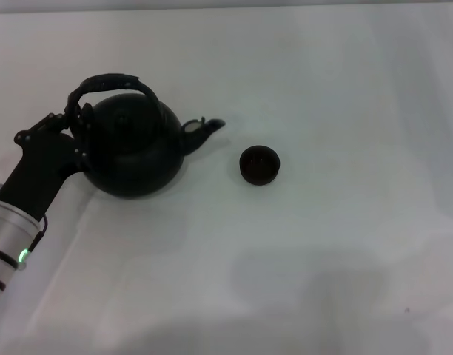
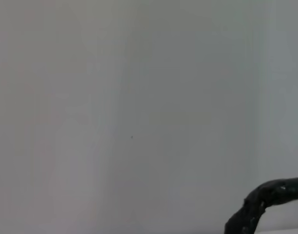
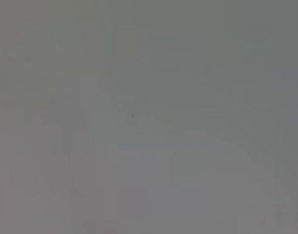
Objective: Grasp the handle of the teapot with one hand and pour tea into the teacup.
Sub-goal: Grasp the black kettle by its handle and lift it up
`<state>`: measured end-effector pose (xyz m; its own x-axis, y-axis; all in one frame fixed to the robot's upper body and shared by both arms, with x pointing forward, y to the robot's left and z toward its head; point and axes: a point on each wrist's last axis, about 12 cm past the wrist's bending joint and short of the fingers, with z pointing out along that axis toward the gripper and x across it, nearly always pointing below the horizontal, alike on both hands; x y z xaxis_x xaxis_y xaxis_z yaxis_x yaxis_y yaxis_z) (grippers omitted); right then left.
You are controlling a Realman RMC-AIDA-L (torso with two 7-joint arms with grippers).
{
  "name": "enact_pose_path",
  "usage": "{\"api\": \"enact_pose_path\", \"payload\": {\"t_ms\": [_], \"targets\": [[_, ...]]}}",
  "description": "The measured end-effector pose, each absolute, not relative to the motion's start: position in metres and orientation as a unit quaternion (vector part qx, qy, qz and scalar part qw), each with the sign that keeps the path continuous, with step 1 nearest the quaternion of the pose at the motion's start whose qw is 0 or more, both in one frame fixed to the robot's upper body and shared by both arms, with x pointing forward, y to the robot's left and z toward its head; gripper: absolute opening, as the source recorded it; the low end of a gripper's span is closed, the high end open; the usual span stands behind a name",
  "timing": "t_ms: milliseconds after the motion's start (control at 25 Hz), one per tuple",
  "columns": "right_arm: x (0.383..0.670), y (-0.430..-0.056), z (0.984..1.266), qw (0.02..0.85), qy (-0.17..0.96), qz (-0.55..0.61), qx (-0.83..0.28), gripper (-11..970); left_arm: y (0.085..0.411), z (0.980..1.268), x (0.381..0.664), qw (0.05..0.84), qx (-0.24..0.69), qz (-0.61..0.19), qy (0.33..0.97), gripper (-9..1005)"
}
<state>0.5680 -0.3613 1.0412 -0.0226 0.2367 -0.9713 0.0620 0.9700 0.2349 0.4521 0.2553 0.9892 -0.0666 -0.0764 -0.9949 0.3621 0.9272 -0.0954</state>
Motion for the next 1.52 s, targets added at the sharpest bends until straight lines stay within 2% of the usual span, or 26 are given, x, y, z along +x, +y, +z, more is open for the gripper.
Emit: {"api": "enact_pose_path", "payload": {"t_ms": [160,360,1520], "targets": [[0.568,-0.361,1.041,0.691,0.713,0.063,0.105,845,0.255,0.989,0.452,0.676,0.100,-0.162,0.712,225],[0.569,-0.361,1.041,0.691,0.712,0.067,0.108,845,0.256,0.990,0.453,0.677,0.102,-0.161,0.711,143],[0.568,-0.360,1.041,0.690,0.712,0.068,0.111,845,0.269,1.003,0.462,0.712,0.108,-0.150,0.677,134]]}}
